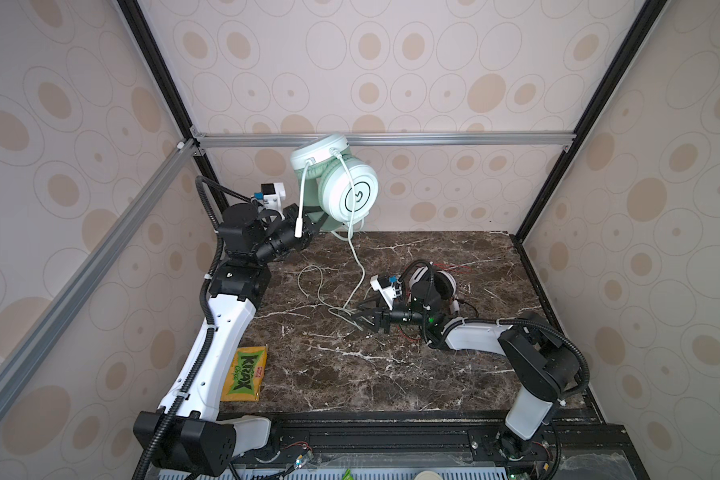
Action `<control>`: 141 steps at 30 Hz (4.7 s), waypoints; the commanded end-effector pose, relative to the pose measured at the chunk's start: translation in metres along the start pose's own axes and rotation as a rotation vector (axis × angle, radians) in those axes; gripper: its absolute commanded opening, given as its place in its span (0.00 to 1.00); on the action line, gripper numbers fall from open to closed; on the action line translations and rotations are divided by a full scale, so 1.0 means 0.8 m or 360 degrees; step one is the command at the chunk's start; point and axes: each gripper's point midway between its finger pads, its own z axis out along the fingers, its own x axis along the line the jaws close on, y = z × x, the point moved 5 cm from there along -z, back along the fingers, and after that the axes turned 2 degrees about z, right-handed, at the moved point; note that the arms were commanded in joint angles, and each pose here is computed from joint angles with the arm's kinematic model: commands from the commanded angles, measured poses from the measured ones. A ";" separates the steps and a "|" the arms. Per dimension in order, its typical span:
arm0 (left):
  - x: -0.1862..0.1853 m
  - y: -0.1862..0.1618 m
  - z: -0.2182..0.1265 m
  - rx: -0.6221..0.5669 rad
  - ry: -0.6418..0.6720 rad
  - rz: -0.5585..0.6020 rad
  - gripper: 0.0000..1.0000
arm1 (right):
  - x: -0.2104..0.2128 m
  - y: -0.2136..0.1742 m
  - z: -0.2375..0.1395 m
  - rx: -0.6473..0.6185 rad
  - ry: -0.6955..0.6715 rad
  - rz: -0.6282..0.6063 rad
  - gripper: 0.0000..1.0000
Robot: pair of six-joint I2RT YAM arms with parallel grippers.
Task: Wrap the headphones
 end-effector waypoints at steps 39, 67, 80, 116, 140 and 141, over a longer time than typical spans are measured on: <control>0.014 0.036 0.024 0.0077 -0.0164 -0.0082 0.00 | 0.012 0.028 0.019 0.0056 -0.0205 -0.0150 0.61; 0.049 0.039 0.024 -0.0035 -0.0151 -0.0180 0.00 | 0.043 0.040 0.032 -0.0077 0.0114 -0.0079 0.56; 0.051 0.045 0.028 -0.0072 -0.0130 -0.0183 0.00 | 0.033 0.035 0.051 -0.0130 0.0221 0.0013 0.49; 0.228 0.081 -0.053 -0.0058 0.1713 0.0656 0.00 | 0.029 0.002 -0.123 0.0644 -0.1138 -0.0422 0.00; 0.267 0.034 -0.060 0.0231 0.2121 0.0961 0.00 | 0.050 0.047 -0.199 0.0822 -0.1673 -0.0641 0.00; 0.267 0.030 -0.062 0.0232 0.2120 0.0961 0.00 | 0.058 0.049 -0.194 0.0819 -0.1614 -0.0676 0.00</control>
